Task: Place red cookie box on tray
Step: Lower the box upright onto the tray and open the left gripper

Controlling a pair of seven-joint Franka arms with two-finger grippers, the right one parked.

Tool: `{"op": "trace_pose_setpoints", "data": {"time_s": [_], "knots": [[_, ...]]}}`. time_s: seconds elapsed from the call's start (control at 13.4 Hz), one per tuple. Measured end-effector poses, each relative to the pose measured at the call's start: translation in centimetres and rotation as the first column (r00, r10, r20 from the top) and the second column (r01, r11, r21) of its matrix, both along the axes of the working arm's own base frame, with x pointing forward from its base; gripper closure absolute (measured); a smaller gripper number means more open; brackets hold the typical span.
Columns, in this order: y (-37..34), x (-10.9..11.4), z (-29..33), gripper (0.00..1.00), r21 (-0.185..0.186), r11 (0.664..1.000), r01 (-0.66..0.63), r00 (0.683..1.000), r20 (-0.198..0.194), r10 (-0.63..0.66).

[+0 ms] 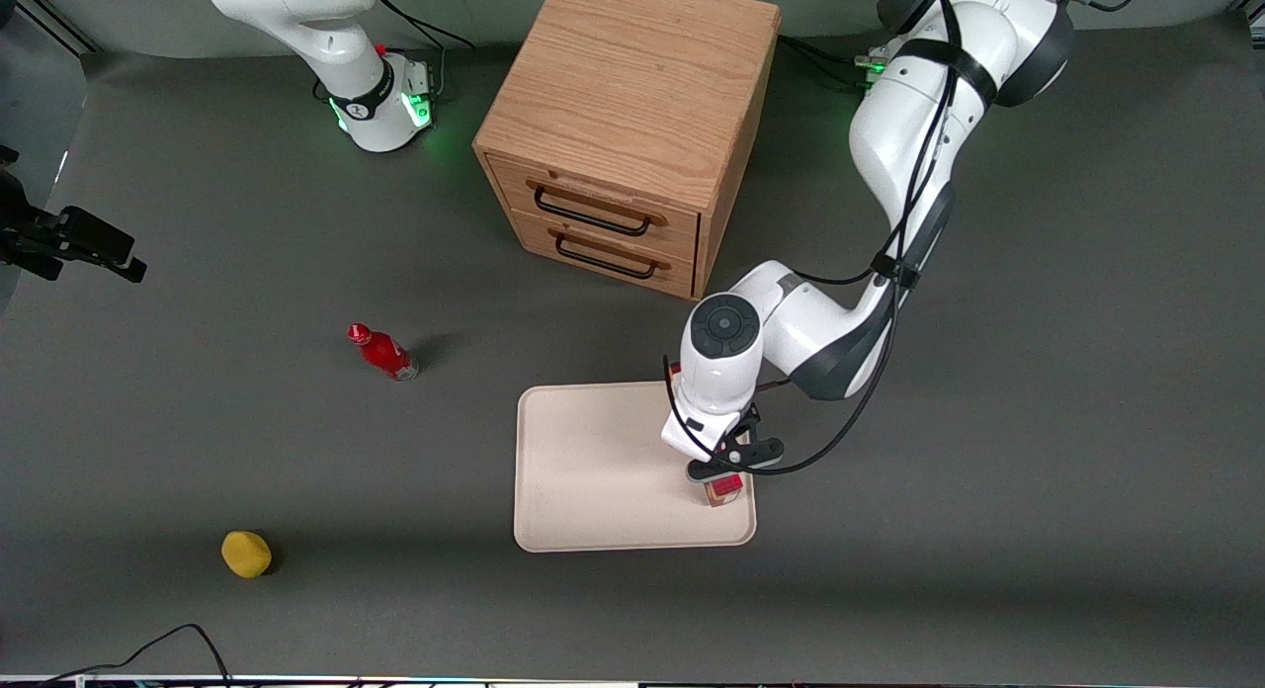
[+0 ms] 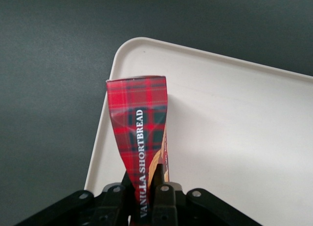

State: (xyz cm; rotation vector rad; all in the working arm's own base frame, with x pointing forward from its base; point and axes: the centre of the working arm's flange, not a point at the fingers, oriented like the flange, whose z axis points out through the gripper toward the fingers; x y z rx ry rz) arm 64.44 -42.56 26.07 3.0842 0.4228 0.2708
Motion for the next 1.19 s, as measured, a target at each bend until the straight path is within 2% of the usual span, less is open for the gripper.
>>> {"op": "trace_pose_setpoints", "data": {"time_s": [0.45,0.89,1.04,1.19], "knots": [[0.7,1.0,-0.8,0.80,-0.013,1.000,0.006,0.999,0.044,-0.005],[1.1,1.4,-0.8,0.81,-0.007,1.000,0.011,0.999,0.052,-0.011],[1.1,1.4,-0.9,0.75,-0.006,1.000,0.011,0.999,0.050,-0.011],[1.1,1.4,-1.0,0.56,-0.006,1.000,0.012,0.999,0.050,-0.012]]}}
